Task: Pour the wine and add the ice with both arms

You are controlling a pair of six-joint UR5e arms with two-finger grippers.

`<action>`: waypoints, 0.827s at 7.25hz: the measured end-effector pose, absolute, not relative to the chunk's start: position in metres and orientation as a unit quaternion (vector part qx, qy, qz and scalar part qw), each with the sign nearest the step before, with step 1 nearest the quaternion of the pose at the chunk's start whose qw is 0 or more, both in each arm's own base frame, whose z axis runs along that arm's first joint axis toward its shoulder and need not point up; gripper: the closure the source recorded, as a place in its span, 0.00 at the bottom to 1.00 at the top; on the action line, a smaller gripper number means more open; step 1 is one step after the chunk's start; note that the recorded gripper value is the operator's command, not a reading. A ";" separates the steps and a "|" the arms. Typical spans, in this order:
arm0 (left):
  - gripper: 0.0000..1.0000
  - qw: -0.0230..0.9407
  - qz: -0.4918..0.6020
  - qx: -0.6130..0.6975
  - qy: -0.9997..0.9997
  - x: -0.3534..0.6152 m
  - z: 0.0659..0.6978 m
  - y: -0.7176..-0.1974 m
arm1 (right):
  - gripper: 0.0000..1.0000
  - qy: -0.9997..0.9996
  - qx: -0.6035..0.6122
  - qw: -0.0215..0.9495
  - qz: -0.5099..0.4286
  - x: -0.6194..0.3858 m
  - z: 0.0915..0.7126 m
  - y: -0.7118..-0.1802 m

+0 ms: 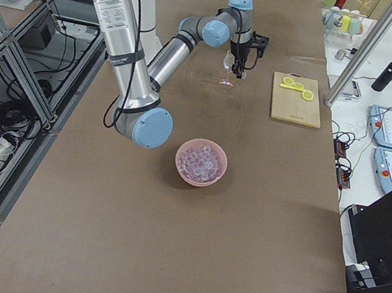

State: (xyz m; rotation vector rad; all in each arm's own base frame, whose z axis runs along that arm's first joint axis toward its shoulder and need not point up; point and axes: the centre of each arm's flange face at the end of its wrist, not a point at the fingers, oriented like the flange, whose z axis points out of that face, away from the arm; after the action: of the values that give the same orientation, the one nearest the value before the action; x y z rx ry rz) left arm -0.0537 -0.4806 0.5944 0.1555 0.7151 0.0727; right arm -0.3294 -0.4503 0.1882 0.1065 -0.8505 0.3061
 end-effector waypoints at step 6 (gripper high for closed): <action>0.01 0.933 0.036 0.075 0.351 -0.054 0.595 -0.479 | 1.00 -0.380 -0.020 0.891 0.248 -0.466 0.067 -0.430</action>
State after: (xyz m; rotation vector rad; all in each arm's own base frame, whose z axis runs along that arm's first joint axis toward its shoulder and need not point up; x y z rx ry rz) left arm -0.0535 -0.4793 0.5946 0.1541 0.7182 0.0732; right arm -0.4656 -0.4298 0.0668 -0.0413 -0.7890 0.5144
